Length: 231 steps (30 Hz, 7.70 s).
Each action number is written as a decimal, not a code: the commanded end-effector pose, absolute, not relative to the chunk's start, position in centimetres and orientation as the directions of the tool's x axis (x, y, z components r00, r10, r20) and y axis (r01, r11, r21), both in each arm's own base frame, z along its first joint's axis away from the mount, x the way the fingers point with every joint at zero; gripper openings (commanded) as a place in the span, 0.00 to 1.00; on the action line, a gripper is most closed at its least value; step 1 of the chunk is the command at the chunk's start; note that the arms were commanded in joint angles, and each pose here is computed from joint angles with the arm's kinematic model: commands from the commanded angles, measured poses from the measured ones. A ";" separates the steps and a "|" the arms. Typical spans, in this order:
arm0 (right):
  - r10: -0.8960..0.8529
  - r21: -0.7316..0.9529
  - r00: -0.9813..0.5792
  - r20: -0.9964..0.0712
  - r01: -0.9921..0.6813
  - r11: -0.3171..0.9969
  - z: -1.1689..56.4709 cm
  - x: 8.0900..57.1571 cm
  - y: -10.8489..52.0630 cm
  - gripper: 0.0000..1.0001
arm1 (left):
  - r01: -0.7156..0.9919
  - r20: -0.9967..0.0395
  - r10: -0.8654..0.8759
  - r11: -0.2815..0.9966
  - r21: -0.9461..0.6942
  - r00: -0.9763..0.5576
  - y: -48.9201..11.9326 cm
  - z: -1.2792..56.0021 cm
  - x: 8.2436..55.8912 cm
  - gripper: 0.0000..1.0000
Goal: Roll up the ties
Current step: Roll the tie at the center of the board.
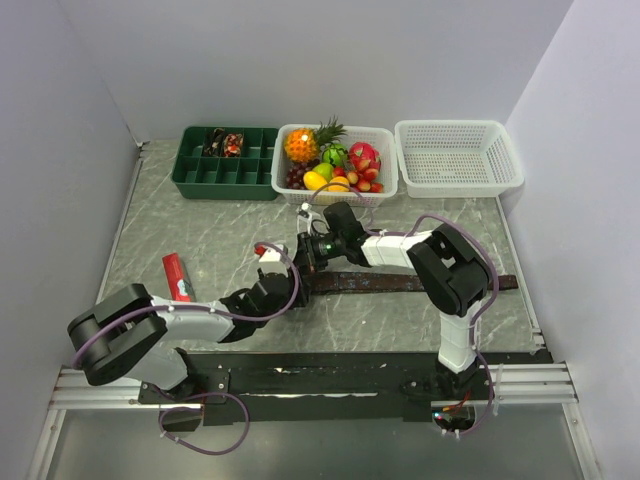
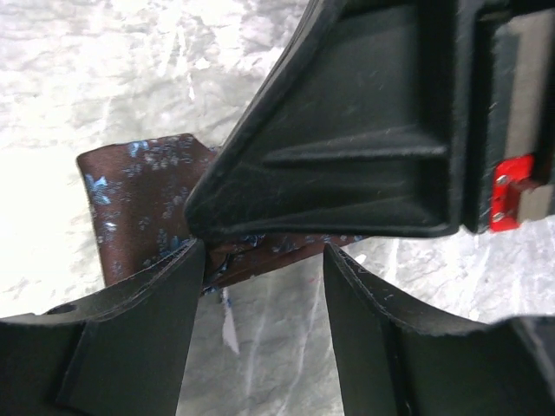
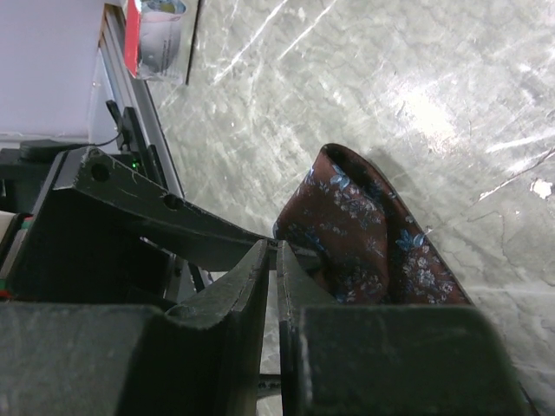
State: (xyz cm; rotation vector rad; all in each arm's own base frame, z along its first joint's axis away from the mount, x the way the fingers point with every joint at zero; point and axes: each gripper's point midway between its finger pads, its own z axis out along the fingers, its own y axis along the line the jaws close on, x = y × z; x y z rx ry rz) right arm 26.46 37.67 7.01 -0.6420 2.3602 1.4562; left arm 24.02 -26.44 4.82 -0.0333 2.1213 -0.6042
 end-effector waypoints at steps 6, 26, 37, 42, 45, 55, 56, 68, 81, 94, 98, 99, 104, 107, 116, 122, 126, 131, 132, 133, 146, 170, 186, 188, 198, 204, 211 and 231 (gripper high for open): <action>-0.284 0.751 -0.860 -0.424 -0.509 0.421 5.2 26.5 37.6 0.15 | 0.274 -0.773 -0.282 0.821 -0.501 -0.568 -28.6 7.4 24.2 0.62; -0.318 0.646 -0.898 -0.304 -0.440 0.624 0.2 26.4 34.4 0.14 | 0.054 -0.740 -0.416 0.853 -0.519 -0.529 -22.7 9.7 25.6 0.91; -0.310 0.636 -0.905 -0.292 -0.425 0.644 0.1 26.4 34.1 0.14 | 0.014 -0.555 -0.468 0.755 -0.655 -0.688 -20.5 5.2 25.3 0.88; -0.305 0.638 -0.907 -0.290 -0.421 0.645 0.2 26.2 33.9 0.14 | 0.005 -0.493 -0.501 0.698 -0.716 -0.711 -21.3 3.7 25.0 0.79; -0.305 0.640 -0.908 -0.287 -0.419 0.644 0.1 26.1 33.9 0.13 | 0.021 -0.480 -0.505 0.672 -0.740 -0.717 -22.0 3.5 25.2 0.66; -0.284 0.634 -0.907 -0.312 -0.421 0.648 1.0 26.6 34.1 0.13 | 0.024 -0.456 -0.514 0.644 -0.765 -0.727 -22.9 2.9 25.6 0.08; -0.279 0.627 -0.906 -0.319 -0.422 0.654 1.1 26.8 34.0 0.13 | 0.022 -0.462 -0.516 0.650 -0.760 -0.721 -22.8 3.1 25.9 0.04; -0.263 0.541 -0.892 -0.368 -0.435 0.720 1.8 28.2 33.0 0.13 | 0.036 -0.558 -0.460 0.749 -0.661 -0.691 -21.5 4.7 27.0 0.01; -0.321 0.456 -0.872 -0.370 -0.471 0.755 0.6 27.2 33.8 0.13 | 0.038 -0.600 -0.432 0.790 -0.611 -0.673 -22.1 6.0 27.4 0.08; -0.296 0.431 -0.860 -0.417 -0.473 0.768 2.2 27.2 33.5 0.13 | 0.015 -0.664 -0.369 0.868 -0.496 -0.651 -23.6 7.3 27.8 0.01; -0.291 0.437 -0.858 -0.424 -0.475 0.764 2.7 27.1 33.4 0.13 | -0.013 -0.689 -0.318 0.913 -0.409 -0.652 -23.6 7.5 27.9 0.01; -0.291 0.435 -0.857 -0.426 -0.476 0.764 2.8 27.1 33.4 0.13 | -0.014 -0.691 -0.315 0.915 -0.403 -0.650 -23.8 7.7 28.0 0.01; -0.283 0.453 -0.861 -0.422 -0.471 0.757 2.8 27.0 33.7 0.13 | -0.019 -0.705 -0.260 0.944 -0.330 -0.660 -24.5 8.4 28.0 0.01; -0.285 0.459 -0.866 -0.411 -0.467 0.756 2.5 26.9 33.7 0.13 | -0.036 -0.719 -0.230 0.961 -0.275 -0.656 -24.4 8.4 28.0 0.01; -0.274 0.450 -0.854 -0.443 -0.476 0.755 3.6 27.6 33.8 0.13 | -0.103 -0.729 -0.148 0.989 -0.106 -0.668 -21.5 7.2 27.8 0.01; -0.268 0.461 -0.849 -0.455 -0.482 0.745 4.3 27.6 34.1 0.13 | -0.110 -0.736 -0.116 0.992 -0.057 -0.667 -20.5 7.5 27.7 0.01; -0.266 0.467 -0.848 -0.459 -0.484 0.740 4.5 27.5 34.1 0.13 | -0.087 -0.739 -0.094 0.995 -0.047 -0.668 -21.0 8.0 27.9 0.01; -0.253 0.483 -0.847 -0.467 -0.484 0.730 4.7 27.4 34.4 0.13 | -0.074 -0.743 -0.050 0.997 0.000 -0.667 -21.6 8.1 27.9 0.01; -0.246 0.490 -0.849 -0.467 -0.480 0.727 4.8 27.4 34.5 0.13 | -0.074 -0.739 -0.039 0.997 0.016 -0.673 -21.7 7.8 27.9 0.01; -0.246 0.503 -0.851 -0.464 -0.481 0.718 4.9 27.3 34.7 0.13 | -0.074 -0.740 -0.033 0.997 0.023 -0.672 -21.8 7.8 27.9 0.01; -0.163 0.620 -0.887 -0.431 -0.423 0.661 3.7 27.4 37.2 0.13 | -0.062 -0.753 -0.016 0.998 0.033 -0.658 -23.1 7.9 27.5 0.01; -0.161 0.649 -0.909 -0.384 -0.390 0.653 1.7 26.4 37.5 0.13 | 0.051 -0.750 -0.072 0.989 -0.140 -0.658 -27.3 7.1 26.0 0.55; -0.166 0.631 -0.901 -0.402 -0.404 0.662 2.5 26.5 36.9 0.13 | 0.170 -0.776 -0.231 0.902 -0.397 -0.587 -28.1 9.7 24.7 0.57; -0.167 0.646 -0.905 -0.391 -0.400 0.650 2.2 26.2 37.2 0.13 | 0.190 -0.773 -0.231 0.891 -0.411 -0.590 -28.3 9.7 24.5 0.57; -0.162 0.645 -0.905 -0.394 -0.397 0.653 2.2 26.3 37.1 0.13 | 0.208 -0.733 -0.320 0.823 -0.529 -0.600 -28.8 9.7 24.6 0.49; -0.157 0.643 -0.905 -0.395 -0.395 0.657 2.4 26.4 37.1 0.13 | 0.183 -0.696 -0.417 0.768 -0.614 -0.584 -27.1 9.6 25.0 0.39; -0.149 0.644 -0.901 -0.407 -0.399 0.653 3.8 26.7 37.3 0.13 | 0.176 -0.681 -0.462 0.740 -0.649 -0.568 -26.4 10.1 25.3 0.35; -0.156 0.534 -0.865 -0.477 -0.426 0.730 7.0 28.1 35.4 0.13 | 0.164 -0.640 -0.537 0.681 -0.713 -0.549 -25.9 10.9 26.1 0.49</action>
